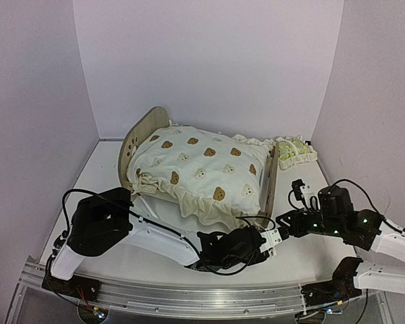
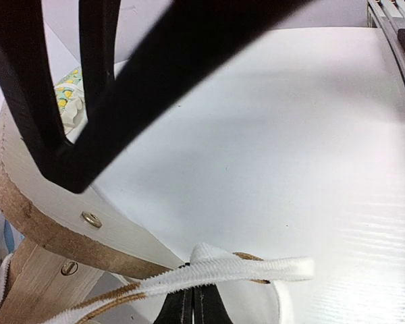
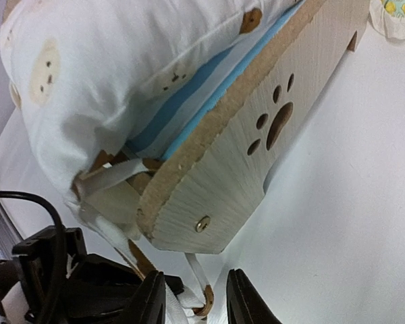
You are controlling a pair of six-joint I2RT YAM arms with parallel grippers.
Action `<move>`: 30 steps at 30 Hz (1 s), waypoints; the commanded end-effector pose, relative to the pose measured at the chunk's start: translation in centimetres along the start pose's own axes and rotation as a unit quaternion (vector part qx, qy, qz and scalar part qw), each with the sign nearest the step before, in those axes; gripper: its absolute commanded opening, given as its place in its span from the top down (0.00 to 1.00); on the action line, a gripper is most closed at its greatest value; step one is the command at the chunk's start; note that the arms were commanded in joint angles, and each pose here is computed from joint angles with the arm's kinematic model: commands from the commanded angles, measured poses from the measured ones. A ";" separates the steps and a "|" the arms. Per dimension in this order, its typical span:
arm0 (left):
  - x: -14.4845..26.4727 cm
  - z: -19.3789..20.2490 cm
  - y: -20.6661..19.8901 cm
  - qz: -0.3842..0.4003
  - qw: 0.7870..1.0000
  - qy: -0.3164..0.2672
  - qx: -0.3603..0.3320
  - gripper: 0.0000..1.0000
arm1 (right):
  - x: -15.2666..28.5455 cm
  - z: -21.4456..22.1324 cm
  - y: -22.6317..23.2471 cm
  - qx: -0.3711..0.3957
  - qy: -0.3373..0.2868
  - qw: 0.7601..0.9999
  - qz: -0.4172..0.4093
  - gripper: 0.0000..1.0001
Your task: Set up the pet bed
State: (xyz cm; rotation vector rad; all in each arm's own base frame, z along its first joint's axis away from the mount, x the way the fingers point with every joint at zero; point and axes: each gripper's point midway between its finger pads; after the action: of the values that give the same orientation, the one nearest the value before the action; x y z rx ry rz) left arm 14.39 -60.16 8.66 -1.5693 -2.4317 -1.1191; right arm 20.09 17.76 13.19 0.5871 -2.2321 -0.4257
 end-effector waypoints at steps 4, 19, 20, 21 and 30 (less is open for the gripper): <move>-0.3 -0.1 0.3 -0.007 1.000 -0.011 0.001 1.00 | -0.6 -0.2 0.6 -0.051 0.035 0.997 -0.038 0.68; -0.4 -0.1 0.6 -0.016 1.000 -0.022 0.006 1.00 | -1.9 0.5 1.3 -0.211 0.114 0.963 -0.122 0.67; -0.4 -0.1 0.6 -0.016 1.000 -0.023 0.006 1.00 | -2.0 0.7 1.1 -0.214 0.116 0.963 -0.117 0.67; -0.4 -0.2 0.7 -0.017 1.000 -0.024 0.007 1.00 | -2.2 0.8 0.9 -0.217 0.119 0.963 -0.111 0.66; -0.2 -0.4 0.8 -0.020 0.999 -0.033 0.022 1.00 | -3.5 2.5 -0.7 -0.274 0.148 0.945 -0.101 0.67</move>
State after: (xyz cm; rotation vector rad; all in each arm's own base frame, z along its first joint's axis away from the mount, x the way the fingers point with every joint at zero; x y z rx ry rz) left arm 14.70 -60.12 8.27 -1.5709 -2.4681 -1.0877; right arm 20.25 19.27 9.19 0.5301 -1.6981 -0.8962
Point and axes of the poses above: each gripper's point midway between its finger pads, its own x axis back along the fingers, its own y axis along the line the jaws close on, z = x × y, and after that the axes turned 11 degrees about -x, right-handed
